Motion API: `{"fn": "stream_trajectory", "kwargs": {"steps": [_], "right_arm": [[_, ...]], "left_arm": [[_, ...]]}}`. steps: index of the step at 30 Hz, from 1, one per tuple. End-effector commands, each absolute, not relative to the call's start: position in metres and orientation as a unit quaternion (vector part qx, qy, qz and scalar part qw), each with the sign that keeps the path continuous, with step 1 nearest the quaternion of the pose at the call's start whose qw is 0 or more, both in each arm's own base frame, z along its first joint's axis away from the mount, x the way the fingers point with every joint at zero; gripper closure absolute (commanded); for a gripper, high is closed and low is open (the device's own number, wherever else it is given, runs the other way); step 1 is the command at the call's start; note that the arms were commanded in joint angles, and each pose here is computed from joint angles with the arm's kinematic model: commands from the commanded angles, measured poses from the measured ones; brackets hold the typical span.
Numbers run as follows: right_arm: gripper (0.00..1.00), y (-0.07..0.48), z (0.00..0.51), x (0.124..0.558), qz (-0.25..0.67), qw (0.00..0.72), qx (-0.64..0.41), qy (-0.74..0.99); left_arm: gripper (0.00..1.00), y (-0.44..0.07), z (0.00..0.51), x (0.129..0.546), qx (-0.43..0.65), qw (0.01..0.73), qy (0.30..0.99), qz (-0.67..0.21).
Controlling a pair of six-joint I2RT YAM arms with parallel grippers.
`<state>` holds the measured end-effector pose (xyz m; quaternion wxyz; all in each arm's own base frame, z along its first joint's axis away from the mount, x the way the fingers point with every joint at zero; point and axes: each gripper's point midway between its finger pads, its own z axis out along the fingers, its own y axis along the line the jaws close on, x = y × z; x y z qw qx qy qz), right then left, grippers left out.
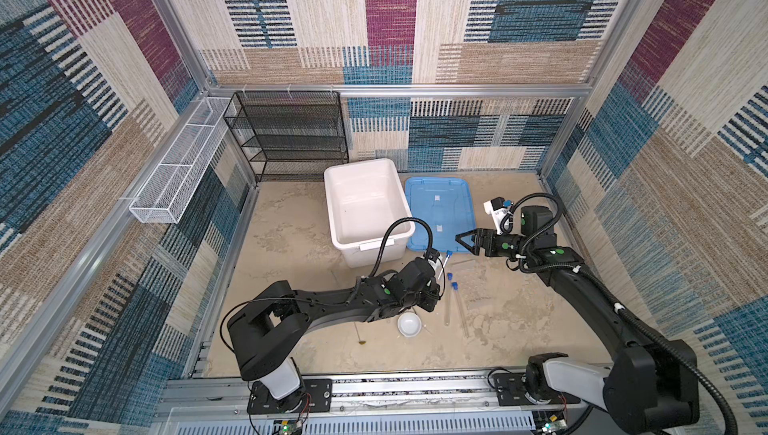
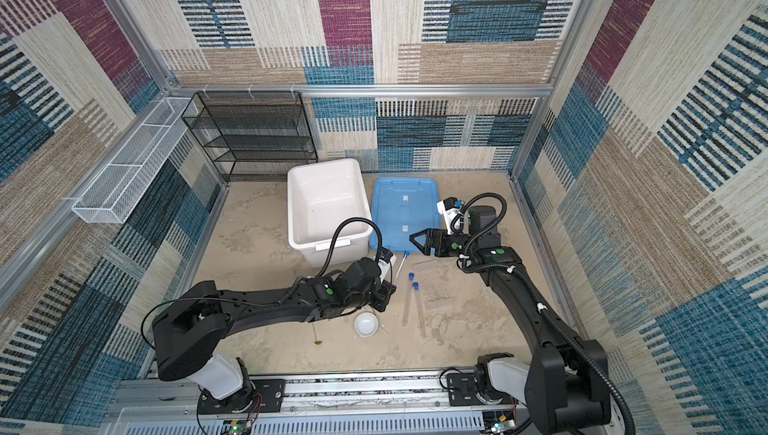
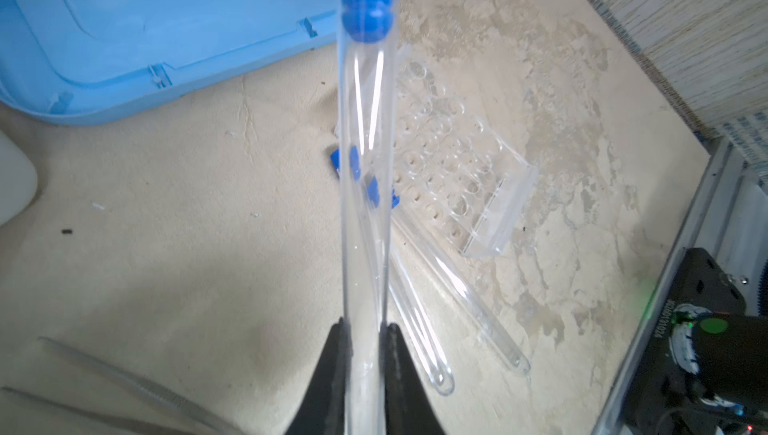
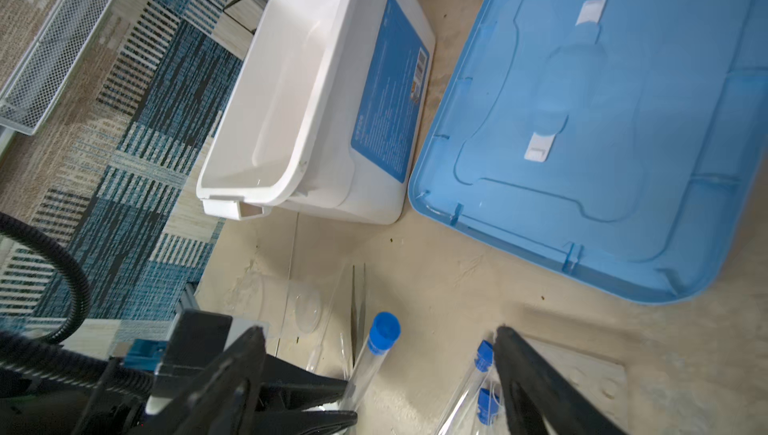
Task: Organize the chemistry lab equipment
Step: 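Lift the tube upright with the left gripper while the right gripper grasps its blue cap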
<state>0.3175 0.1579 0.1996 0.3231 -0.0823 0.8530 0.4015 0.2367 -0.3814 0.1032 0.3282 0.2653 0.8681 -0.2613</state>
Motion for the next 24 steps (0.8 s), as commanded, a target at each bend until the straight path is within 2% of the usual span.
{"fn": "stream_trajectory", "kwargs": {"steps": [1, 3, 7, 14, 19, 24], "right_arm": [[0.14, 0.177, 0.199, 0.308, 0.427, 0.296, -0.114, 0.847], [0.16, 0.184, 0.196, 0.308, 0.427, 0.292, -0.118, 0.848], [0.29, 0.192, 0.19, 0.307, 0.435, 0.283, -0.118, 0.847], [0.44, 0.196, 0.179, 0.31, 0.437, 0.27, -0.112, 0.851], [0.58, 0.199, 0.178, 0.31, 0.445, 0.269, -0.111, 0.847], [0.66, 0.199, 0.175, 0.31, 0.444, 0.271, -0.11, 0.847]], "left_arm": [[0.87, -0.388, 0.123, 0.244, 0.284, 0.376, 0.838, -0.275], [0.86, -0.387, 0.124, 0.244, 0.283, 0.383, 0.835, -0.276], [0.86, -0.383, 0.123, 0.244, 0.282, 0.383, 0.837, -0.27], [0.87, -0.382, 0.128, 0.243, 0.279, 0.391, 0.833, -0.276], [0.87, -0.383, 0.127, 0.243, 0.28, 0.391, 0.832, -0.277], [0.87, -0.384, 0.126, 0.241, 0.28, 0.389, 0.832, -0.278]]}}
